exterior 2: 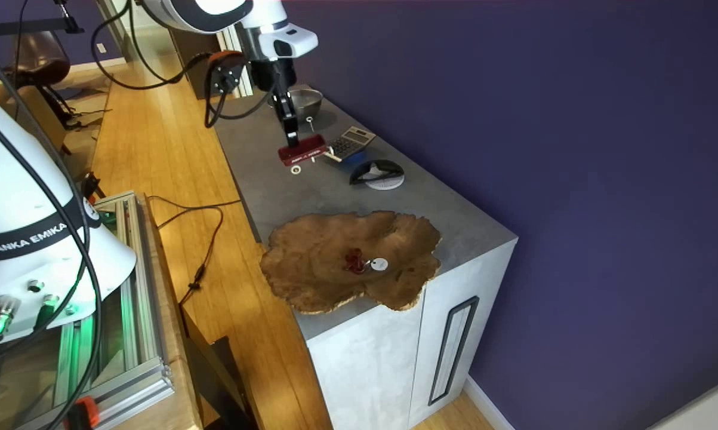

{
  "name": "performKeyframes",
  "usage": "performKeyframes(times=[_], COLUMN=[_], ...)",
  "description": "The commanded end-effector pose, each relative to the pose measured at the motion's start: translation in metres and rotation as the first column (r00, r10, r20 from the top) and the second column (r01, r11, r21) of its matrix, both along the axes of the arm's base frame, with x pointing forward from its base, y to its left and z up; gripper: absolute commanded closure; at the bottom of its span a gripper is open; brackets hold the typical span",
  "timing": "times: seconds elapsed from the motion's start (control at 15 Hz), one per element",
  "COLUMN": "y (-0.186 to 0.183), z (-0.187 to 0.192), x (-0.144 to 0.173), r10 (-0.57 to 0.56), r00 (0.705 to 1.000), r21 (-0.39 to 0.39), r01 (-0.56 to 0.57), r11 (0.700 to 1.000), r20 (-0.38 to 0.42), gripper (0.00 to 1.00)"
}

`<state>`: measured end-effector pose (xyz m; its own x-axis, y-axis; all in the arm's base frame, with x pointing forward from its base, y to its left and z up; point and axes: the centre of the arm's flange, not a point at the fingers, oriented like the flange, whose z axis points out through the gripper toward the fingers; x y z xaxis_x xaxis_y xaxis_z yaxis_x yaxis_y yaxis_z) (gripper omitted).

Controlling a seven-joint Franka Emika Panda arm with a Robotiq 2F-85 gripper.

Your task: Remove the wagon from the brown bowl

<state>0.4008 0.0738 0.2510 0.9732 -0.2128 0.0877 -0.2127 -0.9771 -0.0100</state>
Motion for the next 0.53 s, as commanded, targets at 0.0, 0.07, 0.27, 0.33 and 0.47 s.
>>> performKeyframes(times=[0.0,0.07,0.27,0.33,0.47], y=[0.016,0.023,0.020,0.019,0.053], z=[0.001,0.002,0.003,0.003,-0.002], x=[-0.003,-0.004,-0.003,-0.003,0.019], r10=[0.034,0.051,0.047,0.046,0.154], r00=[0.999,0.999,0.999,0.999,0.987], r21=[-0.002,-0.003,-0.004,-0.004,-0.046], r01=[-0.034,-0.051,-0.047,-0.046,-0.156], r11=[0.999,0.999,0.999,0.999,0.987], r20=[-0.003,-0.003,-0.003,-0.003,-0.044], gripper=[0.96,0.96,0.96,0.99,0.99])
